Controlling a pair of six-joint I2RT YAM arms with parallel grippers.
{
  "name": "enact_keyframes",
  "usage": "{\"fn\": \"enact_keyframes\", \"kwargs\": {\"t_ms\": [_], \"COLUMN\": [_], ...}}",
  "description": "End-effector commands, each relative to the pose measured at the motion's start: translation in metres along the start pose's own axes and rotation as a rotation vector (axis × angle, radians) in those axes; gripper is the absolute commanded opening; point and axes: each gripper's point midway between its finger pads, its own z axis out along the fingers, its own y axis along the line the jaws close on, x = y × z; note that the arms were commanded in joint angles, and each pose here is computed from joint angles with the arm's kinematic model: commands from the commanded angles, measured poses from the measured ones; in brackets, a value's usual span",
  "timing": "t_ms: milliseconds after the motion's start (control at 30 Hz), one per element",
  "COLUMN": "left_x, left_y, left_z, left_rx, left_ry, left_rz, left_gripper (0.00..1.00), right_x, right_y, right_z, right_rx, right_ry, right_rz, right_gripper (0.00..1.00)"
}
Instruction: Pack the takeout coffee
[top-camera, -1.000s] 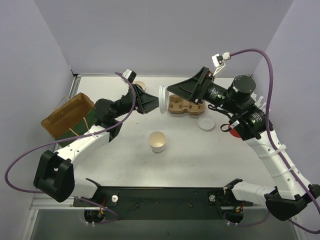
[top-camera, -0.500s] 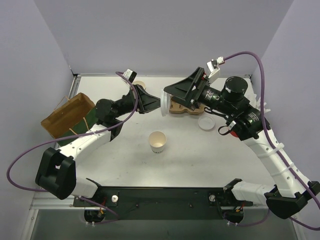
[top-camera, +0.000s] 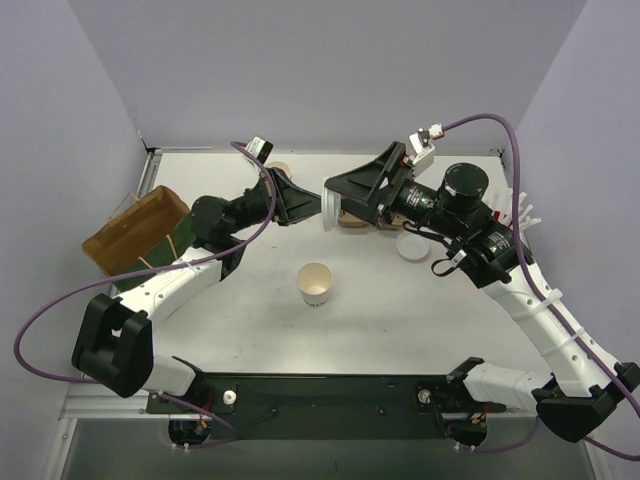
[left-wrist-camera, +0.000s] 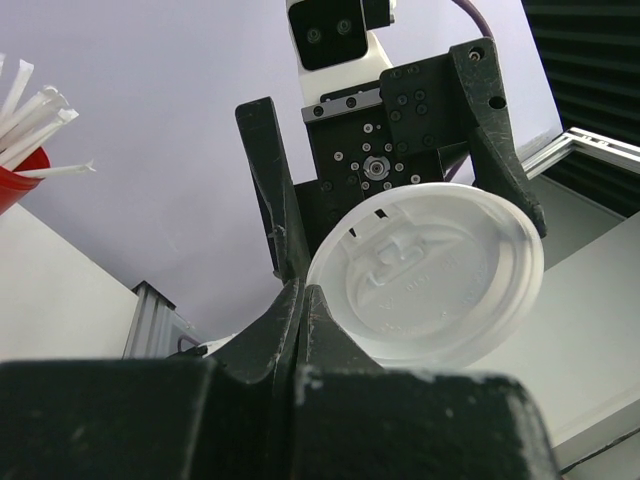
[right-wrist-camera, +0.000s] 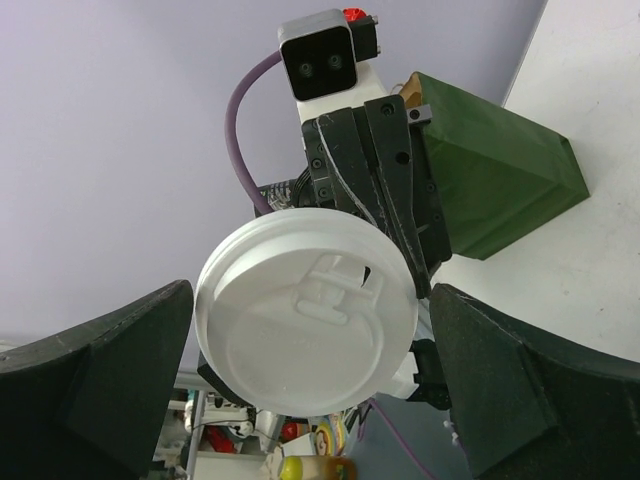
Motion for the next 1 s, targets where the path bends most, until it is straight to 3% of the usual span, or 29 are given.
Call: {"fn": "enact_keyframes", "kwargs": {"t_ms": [0,967], "left_x": [-0.008,-0.010], "left_y": [-0.022,-0.016], "left_z": [0.004,0.002], "left_rx": [0.062,0.054], "left_ry": [-0.004,-0.014], "left_rz": [0.080,0.077], "left_gripper": [0.00,0.00], "right_x": [-0.008,-0.003], "right_y": [0.025,0.014], "right_z": [-0.011,-0.010], "right_rx": [-0.097,-0.082], "right_ry": [-0.059,-0.065], "right_rz": [-0.006,0.058], "right_gripper": [0.99,0.91]}}
